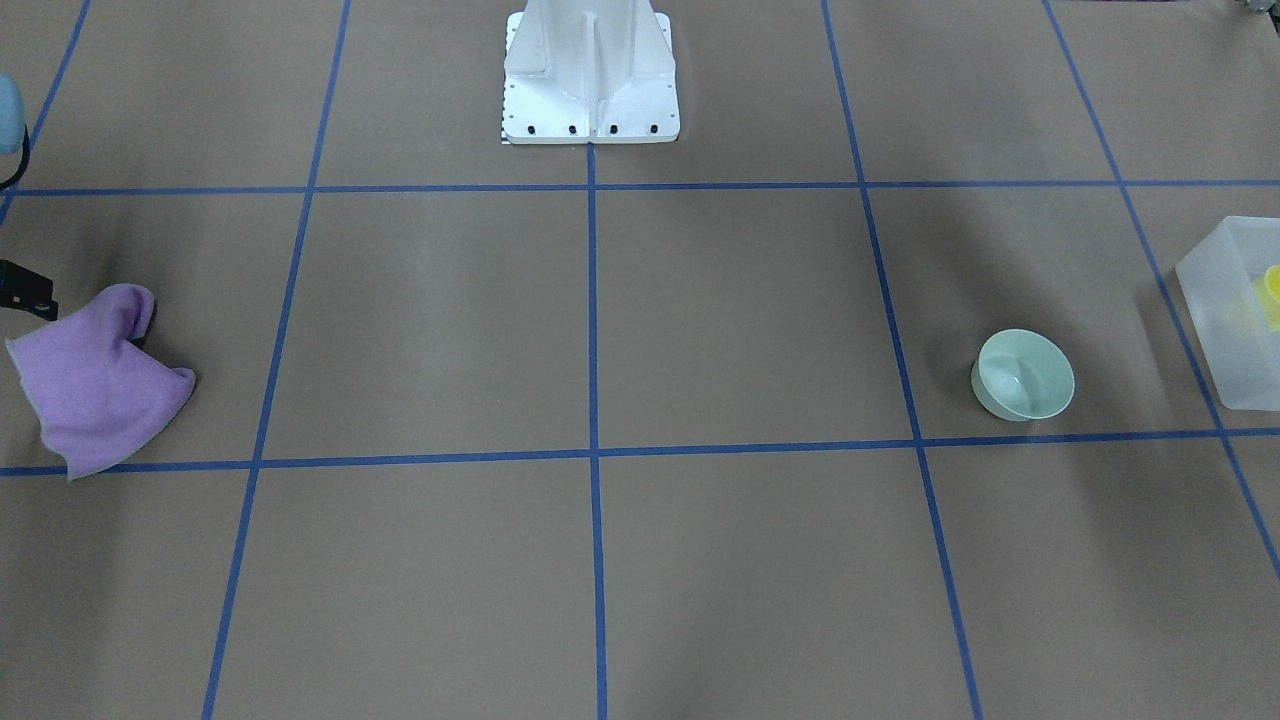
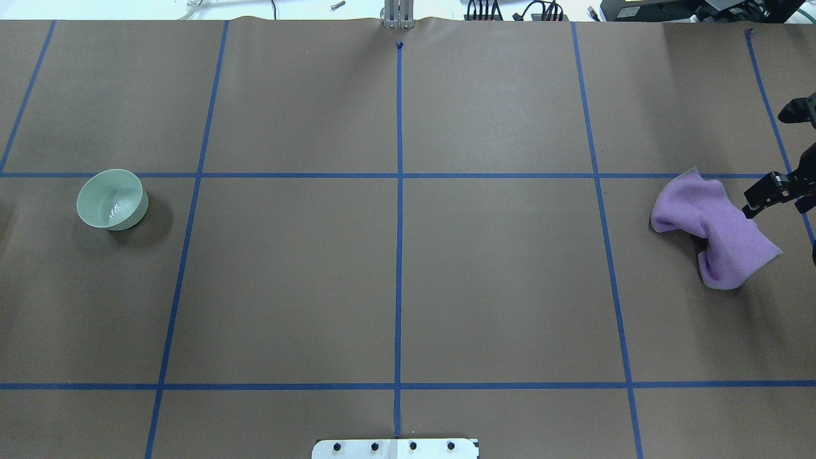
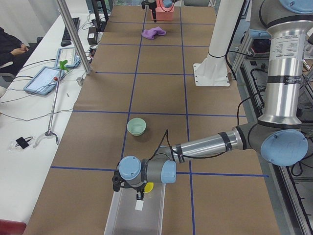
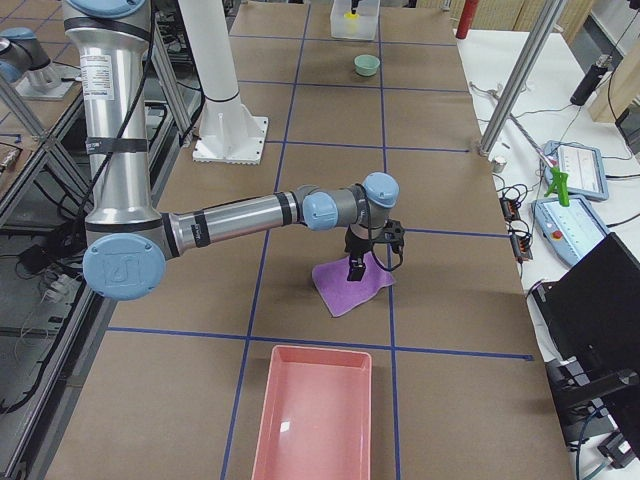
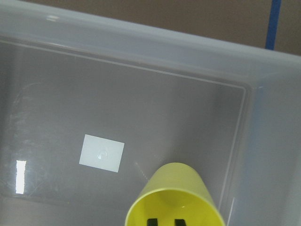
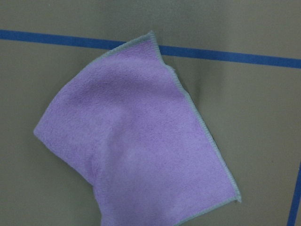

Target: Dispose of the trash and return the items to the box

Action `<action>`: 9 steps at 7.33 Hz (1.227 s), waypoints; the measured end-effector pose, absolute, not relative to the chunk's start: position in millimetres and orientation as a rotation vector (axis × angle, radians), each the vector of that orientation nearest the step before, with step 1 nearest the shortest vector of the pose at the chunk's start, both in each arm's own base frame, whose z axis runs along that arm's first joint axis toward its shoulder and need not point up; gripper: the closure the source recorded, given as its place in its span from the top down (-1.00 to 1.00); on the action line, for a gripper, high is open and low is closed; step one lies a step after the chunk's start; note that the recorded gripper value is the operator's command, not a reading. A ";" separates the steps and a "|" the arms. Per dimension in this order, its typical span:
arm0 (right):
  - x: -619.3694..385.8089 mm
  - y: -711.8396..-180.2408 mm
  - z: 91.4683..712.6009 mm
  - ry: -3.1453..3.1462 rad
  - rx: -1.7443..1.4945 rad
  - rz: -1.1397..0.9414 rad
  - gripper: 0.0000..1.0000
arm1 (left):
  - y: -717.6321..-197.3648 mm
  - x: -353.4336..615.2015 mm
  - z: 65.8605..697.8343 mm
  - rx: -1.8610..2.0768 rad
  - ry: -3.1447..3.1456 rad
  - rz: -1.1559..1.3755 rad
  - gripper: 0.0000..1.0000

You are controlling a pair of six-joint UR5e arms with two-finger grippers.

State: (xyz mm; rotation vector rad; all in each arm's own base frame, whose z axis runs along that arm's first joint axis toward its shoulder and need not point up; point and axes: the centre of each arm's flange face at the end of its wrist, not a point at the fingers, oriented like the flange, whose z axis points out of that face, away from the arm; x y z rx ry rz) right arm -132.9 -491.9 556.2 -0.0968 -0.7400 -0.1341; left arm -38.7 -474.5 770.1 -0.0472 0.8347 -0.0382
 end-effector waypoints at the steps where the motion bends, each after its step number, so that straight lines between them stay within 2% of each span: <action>1: -132.4 -492.1 555.6 -0.740 -0.095 -0.133 1.00 | -480.2 -38.9 750.6 -0.018 0.841 -0.025 0.97; 6: -141.7 -496.8 561.8 -0.740 -0.111 -0.147 1.00 | -517.5 -57.6 617.0 0.014 0.843 -0.054 0.97; 9: -200.3 -509.6 552.4 -0.740 -0.123 -0.242 1.00 | -528.8 -63.1 549.3 0.042 0.841 -0.059 0.97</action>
